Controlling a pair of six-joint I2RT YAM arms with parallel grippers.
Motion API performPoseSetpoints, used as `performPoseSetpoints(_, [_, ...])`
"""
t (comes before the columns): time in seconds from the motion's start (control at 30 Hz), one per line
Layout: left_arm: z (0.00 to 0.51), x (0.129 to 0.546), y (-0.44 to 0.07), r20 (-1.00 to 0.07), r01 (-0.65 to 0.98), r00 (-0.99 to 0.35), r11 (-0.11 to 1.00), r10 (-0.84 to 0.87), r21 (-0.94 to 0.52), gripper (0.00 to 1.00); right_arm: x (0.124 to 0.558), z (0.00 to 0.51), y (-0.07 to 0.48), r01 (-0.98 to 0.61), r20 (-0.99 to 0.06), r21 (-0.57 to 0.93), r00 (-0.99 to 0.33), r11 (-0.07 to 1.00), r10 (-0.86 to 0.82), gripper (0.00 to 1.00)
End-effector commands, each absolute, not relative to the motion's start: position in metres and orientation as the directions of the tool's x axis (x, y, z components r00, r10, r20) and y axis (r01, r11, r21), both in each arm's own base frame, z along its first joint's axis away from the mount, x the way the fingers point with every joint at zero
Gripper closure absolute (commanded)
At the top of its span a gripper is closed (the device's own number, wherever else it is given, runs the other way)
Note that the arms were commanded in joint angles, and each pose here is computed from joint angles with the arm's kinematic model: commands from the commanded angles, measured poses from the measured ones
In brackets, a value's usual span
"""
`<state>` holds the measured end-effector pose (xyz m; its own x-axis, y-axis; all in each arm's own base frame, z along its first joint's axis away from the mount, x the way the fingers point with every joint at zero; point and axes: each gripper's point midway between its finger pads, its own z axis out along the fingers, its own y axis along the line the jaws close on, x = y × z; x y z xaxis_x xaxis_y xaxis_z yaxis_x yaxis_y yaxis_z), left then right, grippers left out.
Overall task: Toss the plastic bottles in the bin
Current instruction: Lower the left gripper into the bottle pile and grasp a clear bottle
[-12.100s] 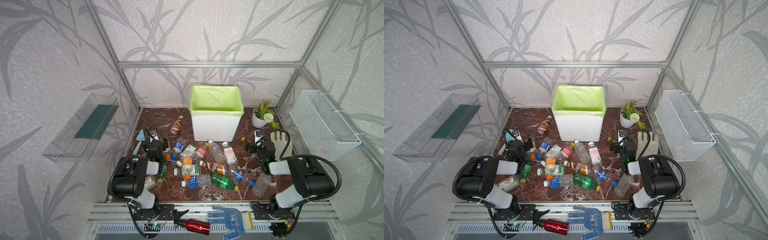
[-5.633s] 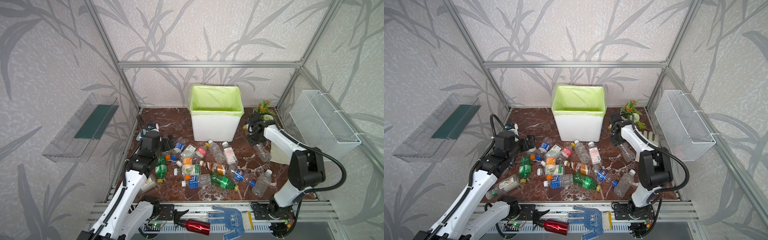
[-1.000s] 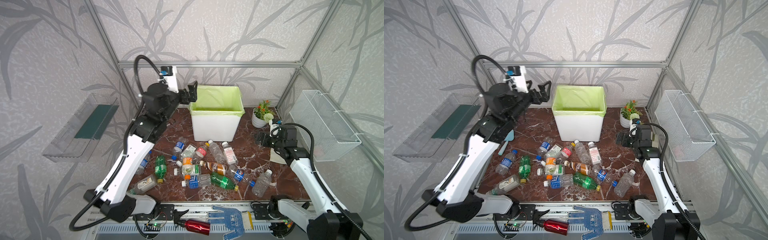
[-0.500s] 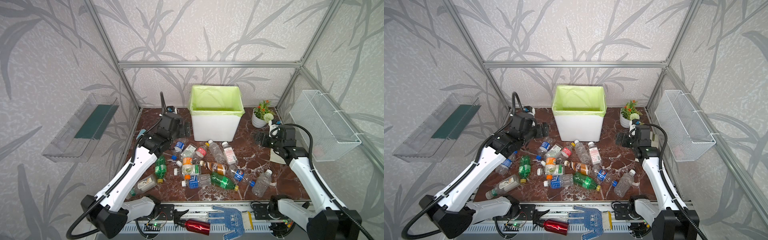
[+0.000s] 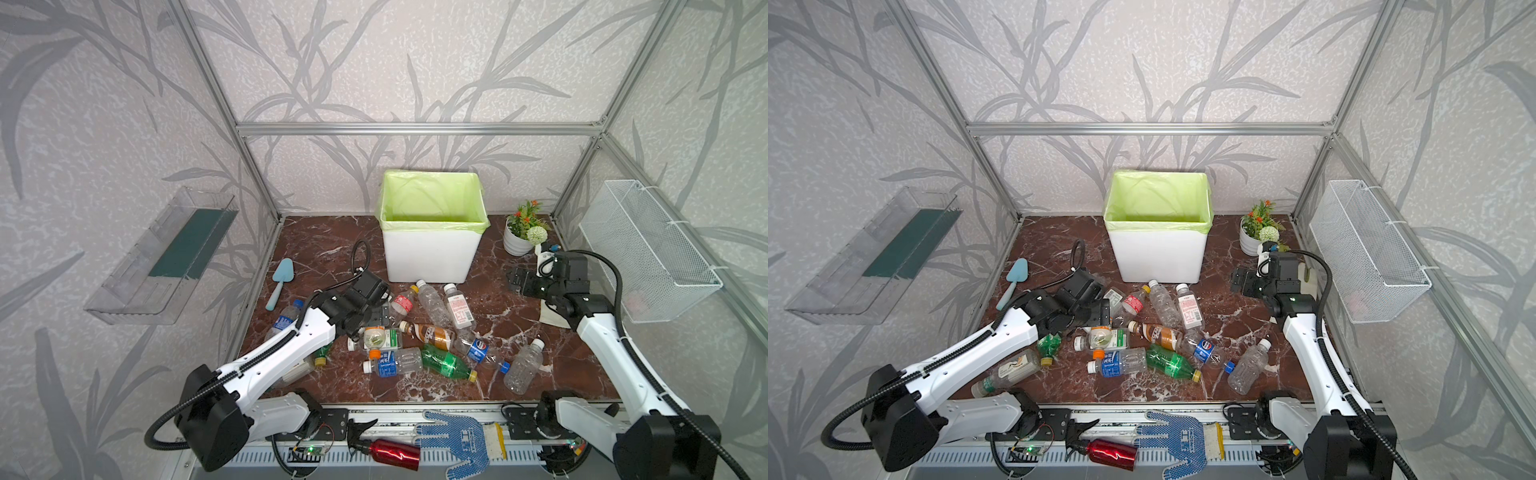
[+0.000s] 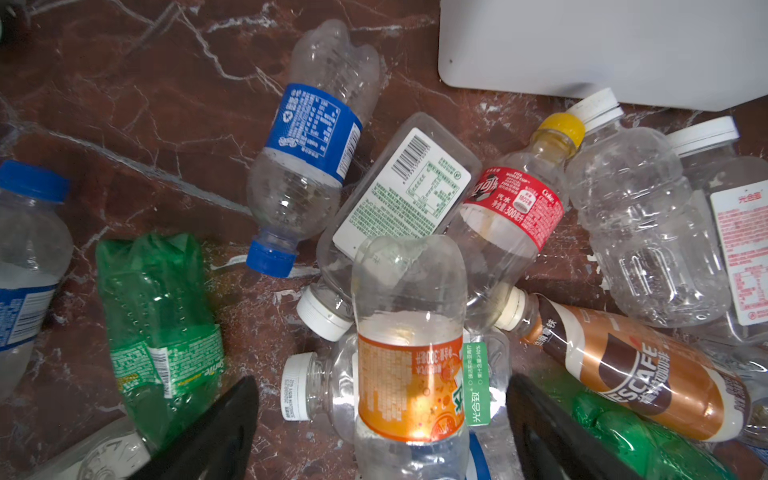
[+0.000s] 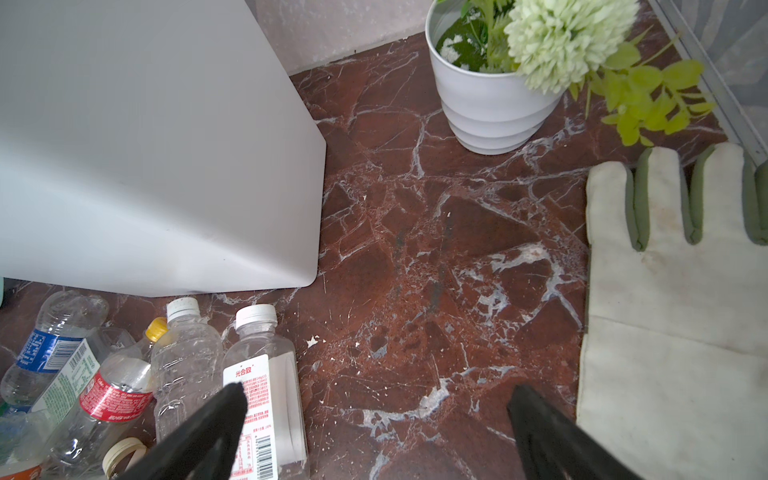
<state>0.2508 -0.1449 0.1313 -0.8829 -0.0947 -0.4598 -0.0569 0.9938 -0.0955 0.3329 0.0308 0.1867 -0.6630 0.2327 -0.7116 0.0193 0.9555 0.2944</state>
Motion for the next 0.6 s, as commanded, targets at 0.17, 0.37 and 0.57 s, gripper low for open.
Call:
performPoseSetpoints(0.17, [0.106,0.258,-0.154,-0.413,-0.094,-0.902,0.991,-0.123,-0.090,0.13,0.328,0.176,0.030,0.034,-0.685,0.295,-0.689,0.955,0.237,0.01])
performPoseSetpoints(0.37, [0.090,0.259,-0.160,-0.350,-0.098,-0.930,0.993,-0.115,-0.065,0.16,0.328,0.173,0.030,0.035,-0.680,0.291,-0.695,0.956,0.232,0.01])
performPoseSetpoints(0.57, [0.078,0.261,-0.164,-0.317,-0.092,-0.943,0.995,-0.103,-0.050,0.25,0.327,0.171,0.029,0.033,-0.680,0.281,-0.698,0.959,0.223,0.01])
